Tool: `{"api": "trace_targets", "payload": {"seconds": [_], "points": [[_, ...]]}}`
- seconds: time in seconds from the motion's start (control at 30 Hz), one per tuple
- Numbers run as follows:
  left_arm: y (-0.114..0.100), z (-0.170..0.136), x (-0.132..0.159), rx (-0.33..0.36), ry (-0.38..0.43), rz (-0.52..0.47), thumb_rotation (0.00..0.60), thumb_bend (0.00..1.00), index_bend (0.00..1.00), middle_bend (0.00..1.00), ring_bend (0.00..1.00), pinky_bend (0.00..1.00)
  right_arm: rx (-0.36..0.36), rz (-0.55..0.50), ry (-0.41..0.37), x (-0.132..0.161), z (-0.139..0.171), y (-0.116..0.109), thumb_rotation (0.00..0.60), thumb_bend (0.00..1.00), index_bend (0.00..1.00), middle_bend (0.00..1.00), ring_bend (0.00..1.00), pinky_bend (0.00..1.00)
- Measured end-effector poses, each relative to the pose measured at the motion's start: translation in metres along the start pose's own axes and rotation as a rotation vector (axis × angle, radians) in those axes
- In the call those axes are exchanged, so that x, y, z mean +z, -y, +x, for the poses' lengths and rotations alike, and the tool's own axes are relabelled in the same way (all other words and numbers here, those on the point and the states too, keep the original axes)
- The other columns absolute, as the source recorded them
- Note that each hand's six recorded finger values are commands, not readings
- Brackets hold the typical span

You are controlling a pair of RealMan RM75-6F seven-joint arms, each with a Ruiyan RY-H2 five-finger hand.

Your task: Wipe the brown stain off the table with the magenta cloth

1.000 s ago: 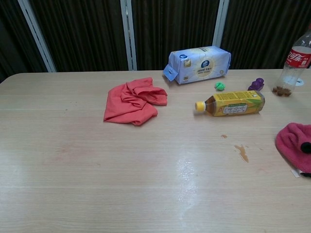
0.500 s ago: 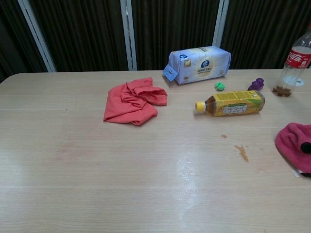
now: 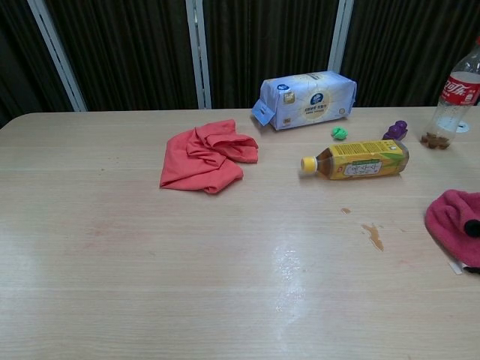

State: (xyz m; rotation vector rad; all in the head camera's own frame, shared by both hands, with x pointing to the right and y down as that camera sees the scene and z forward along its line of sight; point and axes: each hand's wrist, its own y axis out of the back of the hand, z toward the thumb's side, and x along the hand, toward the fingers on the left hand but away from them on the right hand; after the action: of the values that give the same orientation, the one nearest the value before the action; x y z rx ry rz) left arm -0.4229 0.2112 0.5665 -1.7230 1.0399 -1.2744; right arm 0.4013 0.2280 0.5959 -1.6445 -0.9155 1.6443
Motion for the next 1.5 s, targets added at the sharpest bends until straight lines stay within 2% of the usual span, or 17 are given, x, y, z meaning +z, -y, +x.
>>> {"api": "trace_targets", "payload": {"seconds": [0.3, 0.73, 1.27, 1.43, 1.5], "points": [[0.000, 0.000, 0.000, -0.006, 0.004, -0.009, 0.600, 0.00, 0.04, 0.00, 0.00, 0.00, 0.072, 0.003, 0.076, 0.008, -0.033, 0.030, 0.600, 0.00, 0.05, 0.00, 0.00, 0.13], [0.003, 0.004, -0.001, -0.020, 0.000, -0.011, 0.600, 0.00, 0.04, 0.00, 0.00, 0.00, 0.129, -0.050, 0.227, -0.012, -0.080, 0.055, 0.600, 0.03, 0.11, 0.01, 0.00, 0.13], [0.008, 0.009, -0.003, -0.051, -0.017, -0.032, 0.600, 0.00, 0.05, 0.00, 0.00, 0.00, 0.184, -0.093, 0.242, 0.001, -0.116, 0.087, 0.600, 0.09, 0.16, 0.06, 0.00, 0.16], [0.008, 0.009, -0.004, -0.055, -0.019, -0.035, 0.600, 0.00, 0.05, 0.00, 0.00, 0.00, 0.190, -0.107, 0.241, 0.009, -0.123, 0.096, 0.600, 0.15, 0.21, 0.10, 0.00, 0.20], [0.008, 0.009, -0.004, -0.056, -0.020, -0.036, 0.600, 0.00, 0.05, 0.00, 0.00, 0.00, 0.188, -0.108, 0.239, 0.010, -0.124, 0.097, 0.600, 0.21, 0.27, 0.15, 0.05, 0.25]]}}
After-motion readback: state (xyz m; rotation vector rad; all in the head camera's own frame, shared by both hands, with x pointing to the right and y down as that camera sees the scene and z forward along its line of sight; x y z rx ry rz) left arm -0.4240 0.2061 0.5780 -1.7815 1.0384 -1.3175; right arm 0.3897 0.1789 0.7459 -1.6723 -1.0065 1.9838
